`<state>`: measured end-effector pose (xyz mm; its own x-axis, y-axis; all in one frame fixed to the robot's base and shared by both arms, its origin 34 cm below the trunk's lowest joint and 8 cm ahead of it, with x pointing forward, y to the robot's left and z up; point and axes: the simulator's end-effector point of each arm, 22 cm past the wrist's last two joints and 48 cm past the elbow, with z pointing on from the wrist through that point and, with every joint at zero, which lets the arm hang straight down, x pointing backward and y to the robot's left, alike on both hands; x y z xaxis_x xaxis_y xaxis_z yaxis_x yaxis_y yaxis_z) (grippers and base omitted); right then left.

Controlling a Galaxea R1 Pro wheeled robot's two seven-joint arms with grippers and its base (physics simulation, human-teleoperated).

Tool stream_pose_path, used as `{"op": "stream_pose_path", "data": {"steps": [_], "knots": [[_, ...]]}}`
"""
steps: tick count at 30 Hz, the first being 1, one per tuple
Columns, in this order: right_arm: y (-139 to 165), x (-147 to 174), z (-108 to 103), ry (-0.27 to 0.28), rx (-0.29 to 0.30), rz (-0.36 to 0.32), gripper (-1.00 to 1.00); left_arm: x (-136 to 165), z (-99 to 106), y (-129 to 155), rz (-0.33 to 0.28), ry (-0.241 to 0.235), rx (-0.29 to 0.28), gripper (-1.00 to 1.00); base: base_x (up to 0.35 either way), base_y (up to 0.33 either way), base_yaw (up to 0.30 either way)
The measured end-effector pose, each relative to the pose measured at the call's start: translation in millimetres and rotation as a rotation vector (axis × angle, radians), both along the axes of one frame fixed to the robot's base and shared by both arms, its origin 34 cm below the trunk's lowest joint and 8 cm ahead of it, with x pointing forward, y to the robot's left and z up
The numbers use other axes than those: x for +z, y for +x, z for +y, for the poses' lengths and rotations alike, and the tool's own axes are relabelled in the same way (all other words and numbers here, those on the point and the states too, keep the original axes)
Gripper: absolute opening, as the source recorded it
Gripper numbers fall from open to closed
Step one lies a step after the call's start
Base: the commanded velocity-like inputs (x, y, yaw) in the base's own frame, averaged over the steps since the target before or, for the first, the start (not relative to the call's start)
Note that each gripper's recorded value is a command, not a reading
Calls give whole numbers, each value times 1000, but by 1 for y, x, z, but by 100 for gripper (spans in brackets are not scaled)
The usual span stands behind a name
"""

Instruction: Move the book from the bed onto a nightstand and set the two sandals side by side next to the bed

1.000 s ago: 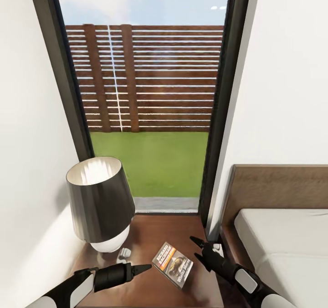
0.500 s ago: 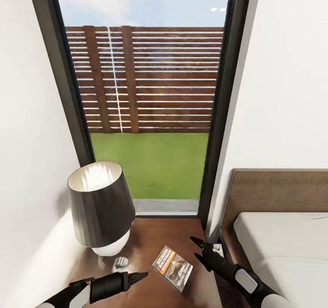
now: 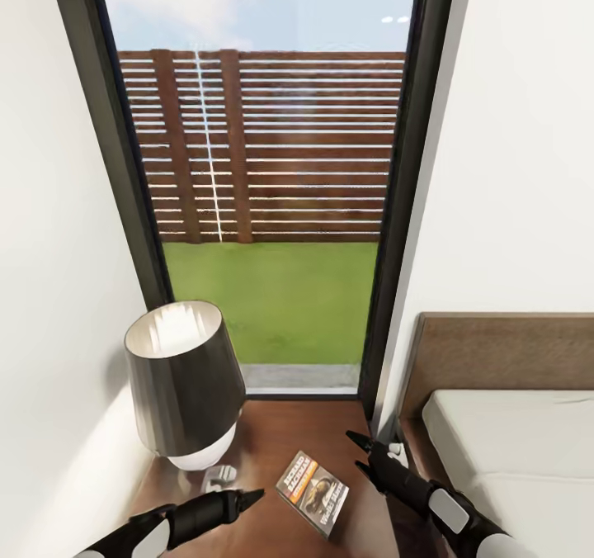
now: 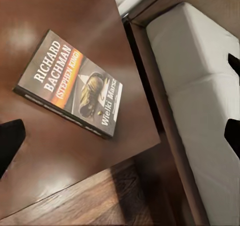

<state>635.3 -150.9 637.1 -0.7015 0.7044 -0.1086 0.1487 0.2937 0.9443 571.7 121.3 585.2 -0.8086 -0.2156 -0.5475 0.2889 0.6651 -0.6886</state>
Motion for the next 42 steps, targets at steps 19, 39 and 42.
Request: {"op": "stream_pose_path", "data": {"steps": [19,39,42], "knots": [[-36,10,-64,-298,232,-136,100,3,5,-12,20,111,21,100,0,0,0],[-137,-30,-65,-501,510,-96,100,-17,82,-15,105,432,236,100,0,0,0],[-144,-29,-66,-500,514,-85,100,-18,97,-18,114,477,266,100,0,0,0]]}}
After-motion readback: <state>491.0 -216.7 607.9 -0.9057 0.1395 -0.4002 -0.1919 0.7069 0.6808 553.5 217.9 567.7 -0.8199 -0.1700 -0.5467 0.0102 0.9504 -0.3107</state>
